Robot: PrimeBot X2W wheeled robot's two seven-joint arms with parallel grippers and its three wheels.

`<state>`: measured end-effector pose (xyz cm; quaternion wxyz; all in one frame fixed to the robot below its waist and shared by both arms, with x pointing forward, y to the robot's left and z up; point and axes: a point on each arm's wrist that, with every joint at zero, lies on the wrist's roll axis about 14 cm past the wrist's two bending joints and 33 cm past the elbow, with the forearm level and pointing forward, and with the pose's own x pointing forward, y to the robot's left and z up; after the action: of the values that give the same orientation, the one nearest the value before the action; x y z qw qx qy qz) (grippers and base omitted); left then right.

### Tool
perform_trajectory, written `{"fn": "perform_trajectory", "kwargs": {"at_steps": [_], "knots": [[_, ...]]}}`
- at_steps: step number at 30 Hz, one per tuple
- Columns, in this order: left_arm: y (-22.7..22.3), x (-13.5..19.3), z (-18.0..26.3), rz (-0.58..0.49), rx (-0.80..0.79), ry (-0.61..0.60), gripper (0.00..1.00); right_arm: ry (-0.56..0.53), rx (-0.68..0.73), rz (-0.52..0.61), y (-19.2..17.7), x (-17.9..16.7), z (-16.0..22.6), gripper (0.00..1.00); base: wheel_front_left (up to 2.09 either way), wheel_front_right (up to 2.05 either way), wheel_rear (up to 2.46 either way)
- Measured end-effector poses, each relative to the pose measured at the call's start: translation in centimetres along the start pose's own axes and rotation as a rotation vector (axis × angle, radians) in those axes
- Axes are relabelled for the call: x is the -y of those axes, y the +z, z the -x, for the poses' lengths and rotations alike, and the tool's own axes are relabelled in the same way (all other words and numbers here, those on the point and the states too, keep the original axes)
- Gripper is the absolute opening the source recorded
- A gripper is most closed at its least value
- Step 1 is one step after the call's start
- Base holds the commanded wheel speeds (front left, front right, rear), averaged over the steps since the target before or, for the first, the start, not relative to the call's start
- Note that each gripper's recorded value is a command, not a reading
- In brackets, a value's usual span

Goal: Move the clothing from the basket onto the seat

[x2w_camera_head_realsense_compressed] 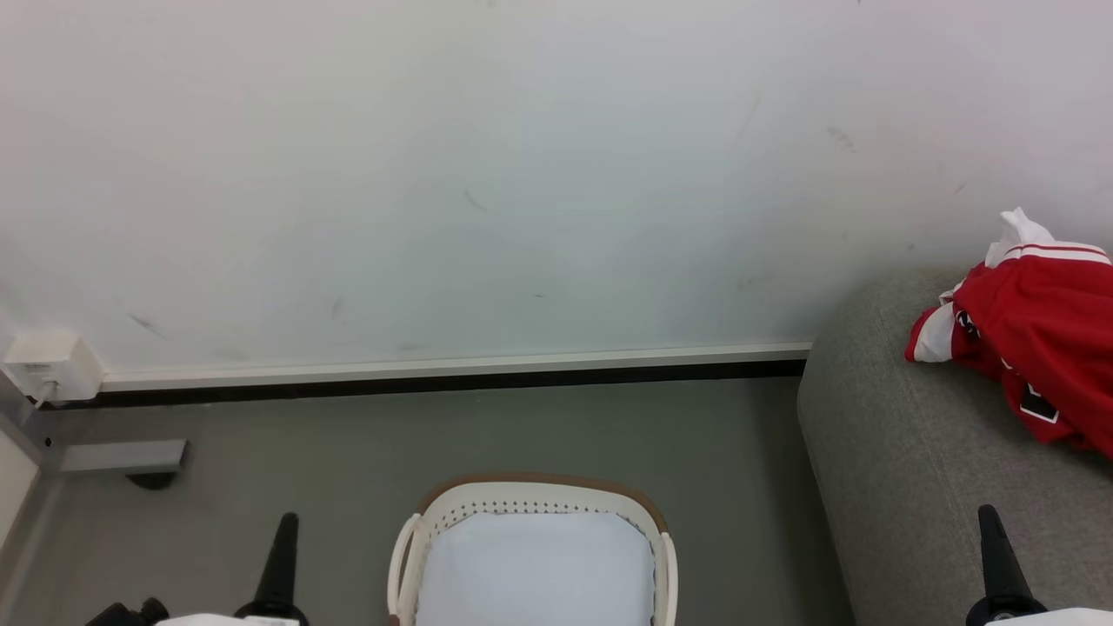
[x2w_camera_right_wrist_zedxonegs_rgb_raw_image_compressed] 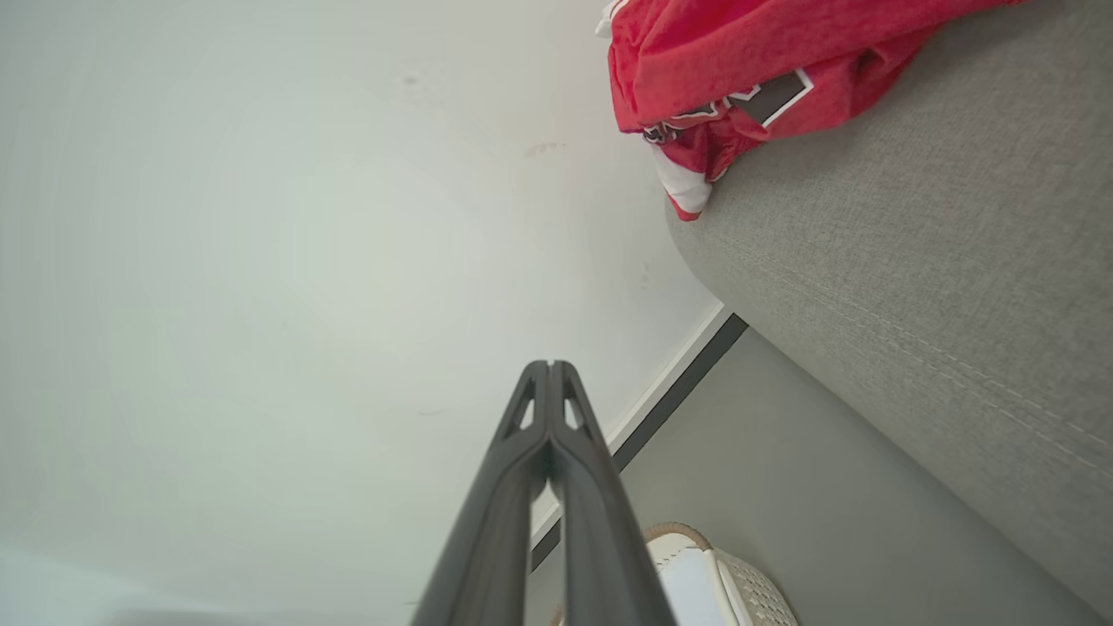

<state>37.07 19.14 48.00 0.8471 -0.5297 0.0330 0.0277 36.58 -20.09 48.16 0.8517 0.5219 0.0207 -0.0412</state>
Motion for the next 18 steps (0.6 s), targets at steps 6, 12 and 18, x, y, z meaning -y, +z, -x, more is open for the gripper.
{"fn": "perform_trajectory", "kwargs": {"at_steps": [6, 12, 18], "knots": [[0.23, 0.28, -0.24, 0.059, 0.003, -0.007, 0.0, 0.001, -0.004, -0.059, 0.06, -0.06, -0.13, 0.0, 0.0, 0.0, 0.0], [0.4, 0.44, -0.4, 0.113, 0.002, -0.012, 0.0, 0.015, -0.006, -0.115, 0.23, -0.55, -0.53, 0.0, 0.0, 0.0, 0.0], [0.59, 0.54, -0.51, 0.165, 0.002, -0.016, 0.0, 0.019, -0.009, -0.166, 0.28, -0.65, -0.66, 0.0, 0.0, 0.0, 0.0]]}}
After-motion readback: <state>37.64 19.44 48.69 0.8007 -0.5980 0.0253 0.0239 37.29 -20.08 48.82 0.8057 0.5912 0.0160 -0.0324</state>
